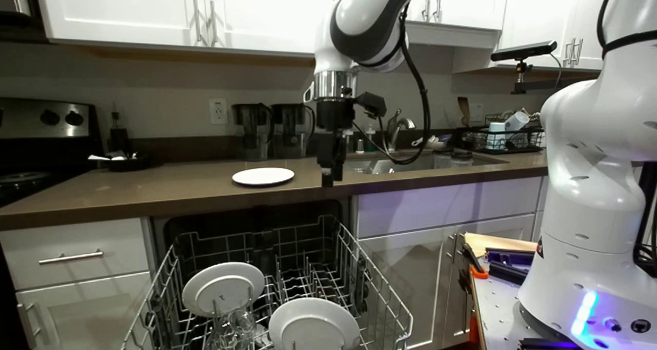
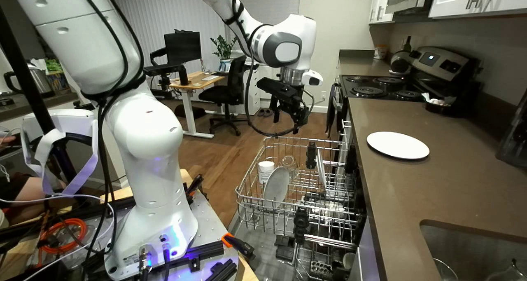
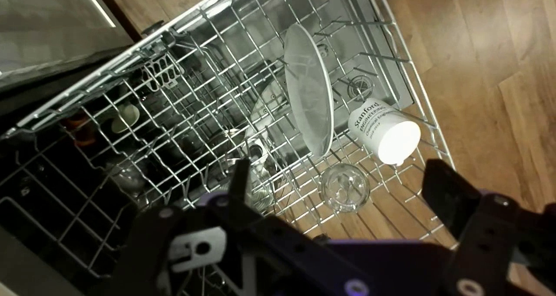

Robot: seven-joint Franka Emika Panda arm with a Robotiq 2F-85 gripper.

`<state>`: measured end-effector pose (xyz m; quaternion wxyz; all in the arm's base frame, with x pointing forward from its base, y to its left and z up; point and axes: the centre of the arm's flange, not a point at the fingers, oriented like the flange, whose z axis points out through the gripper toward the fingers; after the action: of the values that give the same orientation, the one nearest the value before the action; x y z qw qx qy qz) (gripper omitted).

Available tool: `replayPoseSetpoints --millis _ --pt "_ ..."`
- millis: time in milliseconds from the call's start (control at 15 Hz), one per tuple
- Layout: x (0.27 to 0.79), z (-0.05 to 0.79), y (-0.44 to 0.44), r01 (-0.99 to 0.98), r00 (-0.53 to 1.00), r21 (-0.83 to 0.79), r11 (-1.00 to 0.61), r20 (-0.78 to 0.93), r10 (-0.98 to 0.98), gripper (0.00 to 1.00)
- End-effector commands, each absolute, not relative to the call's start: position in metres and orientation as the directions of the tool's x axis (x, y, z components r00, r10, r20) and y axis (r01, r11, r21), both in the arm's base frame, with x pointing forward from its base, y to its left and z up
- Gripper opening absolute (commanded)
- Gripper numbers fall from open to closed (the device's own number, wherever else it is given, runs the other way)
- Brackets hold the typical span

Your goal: Move the white plate on the right side of the dishwasher to the front

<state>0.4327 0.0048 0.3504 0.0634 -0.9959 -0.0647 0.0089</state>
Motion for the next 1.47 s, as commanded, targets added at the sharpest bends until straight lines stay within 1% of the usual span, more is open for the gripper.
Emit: replayPoseSetpoints --millis 0,267,400,467,667,733,800,1200,1333,1400 --pt "0.472 0.309 0.020 0.142 0.987 -0.104 -0.984 -0.055 0.148 1.00" --pt "0.494 0.266 0.029 0.101 0.994 -0.050 -0.994 -0.037 0.102 1.00" --pt "0.498 0.256 0.032 0.136 0.989 -0.085 -0.987 -0.046 0.140 1.00" --pt "0.483 0.264 0.031 0.123 0.991 -0.075 -0.990 -0.050 0.126 1.00" --pt "0.485 0.257 0.034 0.126 0.989 -0.077 -0.989 -0.063 0.131 1.00" --pt "0.479 0.249 0.039 0.158 0.984 -0.090 -0.983 -0.066 0.164 1.00" --pt "0.477 0.237 0.046 0.156 0.983 -0.077 -0.985 -0.081 0.162 1.00" --pt "0.466 0.177 0.075 0.151 0.972 -0.134 -0.979 -0.159 0.172 1.00" --pt "0.464 0.157 0.079 0.130 0.982 -0.088 -0.988 -0.126 0.140 1.00" --pt "0.465 0.146 0.077 0.131 0.988 -0.059 -0.990 -0.071 0.135 1.00"
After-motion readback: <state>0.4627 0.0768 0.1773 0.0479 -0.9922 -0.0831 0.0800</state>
